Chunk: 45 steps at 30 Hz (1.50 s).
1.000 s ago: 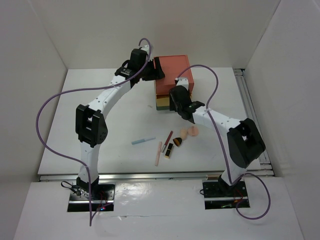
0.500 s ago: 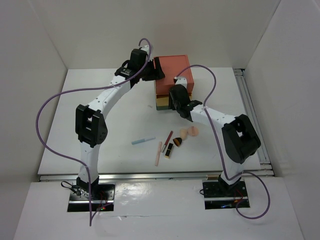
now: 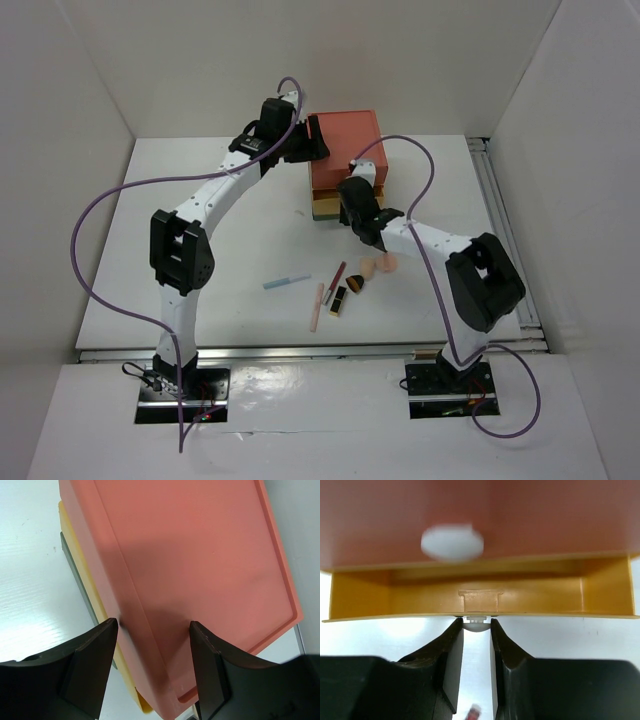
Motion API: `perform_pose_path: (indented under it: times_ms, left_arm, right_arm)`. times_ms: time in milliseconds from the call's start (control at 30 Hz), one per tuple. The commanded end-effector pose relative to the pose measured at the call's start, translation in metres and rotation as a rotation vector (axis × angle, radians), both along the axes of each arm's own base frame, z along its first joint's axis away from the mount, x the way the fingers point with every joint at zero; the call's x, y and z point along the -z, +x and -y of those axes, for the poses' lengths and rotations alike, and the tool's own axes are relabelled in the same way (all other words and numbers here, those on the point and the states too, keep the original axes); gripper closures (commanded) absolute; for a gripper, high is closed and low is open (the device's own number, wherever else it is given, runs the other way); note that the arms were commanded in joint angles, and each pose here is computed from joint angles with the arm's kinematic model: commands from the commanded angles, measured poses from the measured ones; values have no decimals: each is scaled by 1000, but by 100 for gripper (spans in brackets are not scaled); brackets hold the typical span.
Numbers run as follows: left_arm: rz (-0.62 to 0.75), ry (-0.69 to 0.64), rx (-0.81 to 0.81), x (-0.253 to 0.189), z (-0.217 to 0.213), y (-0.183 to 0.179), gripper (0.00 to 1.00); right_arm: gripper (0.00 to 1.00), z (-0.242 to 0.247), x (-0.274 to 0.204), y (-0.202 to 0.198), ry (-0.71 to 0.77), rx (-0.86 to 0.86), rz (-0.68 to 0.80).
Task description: Organize the makeup
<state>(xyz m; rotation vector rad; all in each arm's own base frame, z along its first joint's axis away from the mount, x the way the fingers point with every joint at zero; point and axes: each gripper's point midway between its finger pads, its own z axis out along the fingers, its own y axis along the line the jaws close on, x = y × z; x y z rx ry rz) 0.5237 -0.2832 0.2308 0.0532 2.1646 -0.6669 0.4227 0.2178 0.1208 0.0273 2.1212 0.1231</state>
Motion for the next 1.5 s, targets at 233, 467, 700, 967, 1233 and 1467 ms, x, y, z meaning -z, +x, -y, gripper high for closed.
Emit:
perform_pose_path:
  times_ms: [233,467,700,967,1233,1467]
  left_arm:
    - [-156,97,31,44,-8,-31,29]
    - [-156,97,31,44,-8,-31,29]
    - [-115,124,35,28,-13,-31,19]
    - [23,162,-36,-50,-61,-60,0]
    - [-33,166,-209,-25,-126,-145,0]
    - [-94,151,-265,2,-150,-188,0]
  right_arm:
    - [100,-10,3,-89,-2,-27,-48]
    - [99,-19,1,-120,32,-50,-61]
    - [36,-23,-11,-121,-12,-68,-61]
    - [18,-36,9,-179,-30,-198,-228]
    - [24,-43,51,-219,44,-156,-321]
    - [28,-42,69,-220,71,-86,-335]
